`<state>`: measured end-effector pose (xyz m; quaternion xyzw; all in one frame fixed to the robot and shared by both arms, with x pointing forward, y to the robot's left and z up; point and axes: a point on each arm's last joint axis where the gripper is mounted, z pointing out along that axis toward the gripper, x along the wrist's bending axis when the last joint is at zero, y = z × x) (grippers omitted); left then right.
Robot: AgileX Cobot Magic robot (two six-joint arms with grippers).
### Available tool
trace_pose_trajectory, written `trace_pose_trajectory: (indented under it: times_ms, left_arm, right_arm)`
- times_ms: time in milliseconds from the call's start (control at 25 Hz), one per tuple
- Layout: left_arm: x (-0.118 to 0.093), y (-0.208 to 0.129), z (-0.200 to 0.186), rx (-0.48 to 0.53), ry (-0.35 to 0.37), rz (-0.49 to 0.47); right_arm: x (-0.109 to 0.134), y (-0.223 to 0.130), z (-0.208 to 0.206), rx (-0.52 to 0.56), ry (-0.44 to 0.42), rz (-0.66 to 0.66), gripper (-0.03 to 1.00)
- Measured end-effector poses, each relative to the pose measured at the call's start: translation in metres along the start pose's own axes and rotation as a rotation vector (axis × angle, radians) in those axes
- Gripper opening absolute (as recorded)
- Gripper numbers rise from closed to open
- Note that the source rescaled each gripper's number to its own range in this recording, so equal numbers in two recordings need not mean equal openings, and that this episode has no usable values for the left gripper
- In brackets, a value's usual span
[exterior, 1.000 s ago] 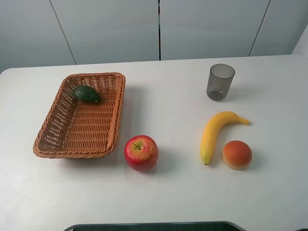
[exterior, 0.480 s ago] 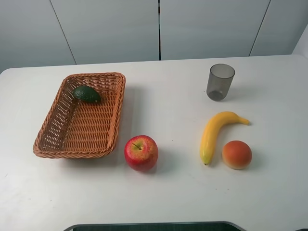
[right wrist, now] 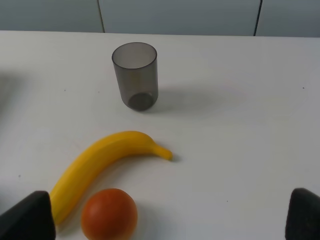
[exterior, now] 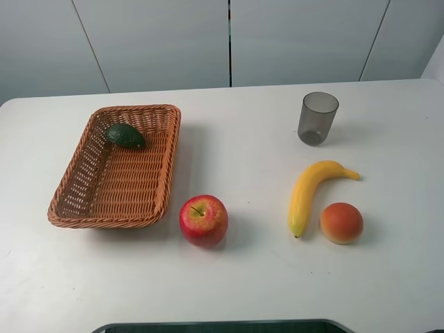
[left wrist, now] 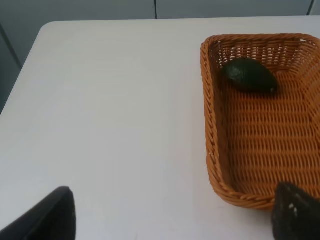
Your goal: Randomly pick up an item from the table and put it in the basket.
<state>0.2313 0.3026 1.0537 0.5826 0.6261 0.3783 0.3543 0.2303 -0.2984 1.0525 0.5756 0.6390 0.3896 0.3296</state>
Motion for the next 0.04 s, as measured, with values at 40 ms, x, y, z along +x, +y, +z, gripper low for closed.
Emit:
trace_pose_trajectory:
  times_ms: [40]
  left_arm:
    - [0.0000, 0.0000, 0.0000, 0.000, 0.000, 0.000]
  right_arm:
    - [0.0000, 0.0000, 0.0000, 0.000, 0.000, 0.000, 1.00]
